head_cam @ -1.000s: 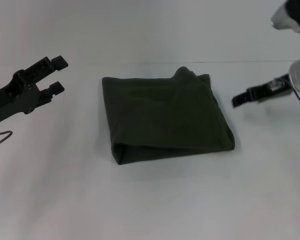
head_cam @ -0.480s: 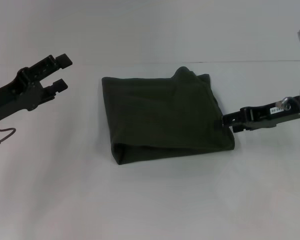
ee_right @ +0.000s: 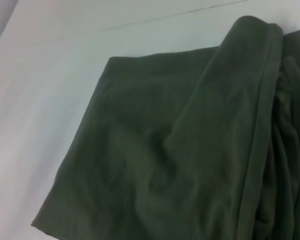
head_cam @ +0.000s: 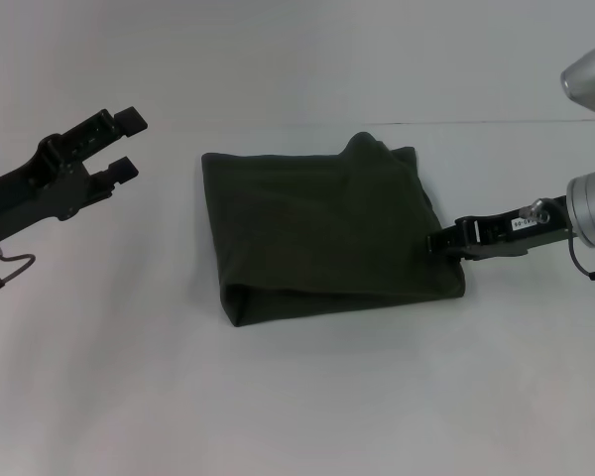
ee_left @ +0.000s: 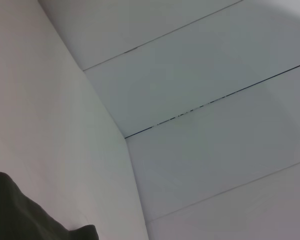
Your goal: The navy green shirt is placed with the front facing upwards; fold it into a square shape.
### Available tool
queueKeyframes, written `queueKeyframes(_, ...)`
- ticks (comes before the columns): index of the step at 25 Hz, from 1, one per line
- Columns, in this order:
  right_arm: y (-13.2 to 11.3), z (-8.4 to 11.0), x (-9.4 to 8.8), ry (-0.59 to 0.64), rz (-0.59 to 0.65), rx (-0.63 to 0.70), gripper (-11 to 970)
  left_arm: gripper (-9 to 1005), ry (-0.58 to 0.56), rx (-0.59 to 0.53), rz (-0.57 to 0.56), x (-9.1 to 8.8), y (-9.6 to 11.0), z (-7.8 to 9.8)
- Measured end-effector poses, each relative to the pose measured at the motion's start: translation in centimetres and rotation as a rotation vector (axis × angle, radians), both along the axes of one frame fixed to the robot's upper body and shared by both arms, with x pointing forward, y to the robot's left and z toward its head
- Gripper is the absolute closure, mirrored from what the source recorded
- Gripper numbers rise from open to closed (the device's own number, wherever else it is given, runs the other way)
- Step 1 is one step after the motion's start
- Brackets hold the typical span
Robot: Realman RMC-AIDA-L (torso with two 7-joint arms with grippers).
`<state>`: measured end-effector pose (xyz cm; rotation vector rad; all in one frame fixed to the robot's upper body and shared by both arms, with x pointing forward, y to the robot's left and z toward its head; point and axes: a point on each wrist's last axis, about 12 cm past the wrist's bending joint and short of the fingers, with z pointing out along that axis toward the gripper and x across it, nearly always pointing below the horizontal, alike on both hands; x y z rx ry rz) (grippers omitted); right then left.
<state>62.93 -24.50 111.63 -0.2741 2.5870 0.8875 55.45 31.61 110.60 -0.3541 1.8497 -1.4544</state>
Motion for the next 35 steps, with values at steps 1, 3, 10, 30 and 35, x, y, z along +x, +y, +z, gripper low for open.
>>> queueKeyframes(1,0.0,0.0,0.0,0.002,0.001,-0.001,417,76,0.000,0.000,0.000,0.0,0.0,0.0)
queueKeyframes(3,0.0,0.0,0.0,0.005,0.001,-0.001,477,76,0.001,-0.001,0.000,0.0,0.0,0.0)
queueKeyframes(10,-0.4,-0.3,-0.3,0.023,-0.001,-0.005,628,76,0.001,-0.006,0.000,0.0,-0.1,-0.1)
queueKeyframes(30,-1.2,-0.4,-0.3,0.004,-0.021,-0.022,948,75,-0.003,-0.012,-0.007,-0.1,-0.1,-0.1)
queueKeyframes(35,-2.9,0.2,-0.6,0.005,-0.061,-0.024,946,75,-0.001,-0.015,-0.003,-0.2,0.0,-0.1)
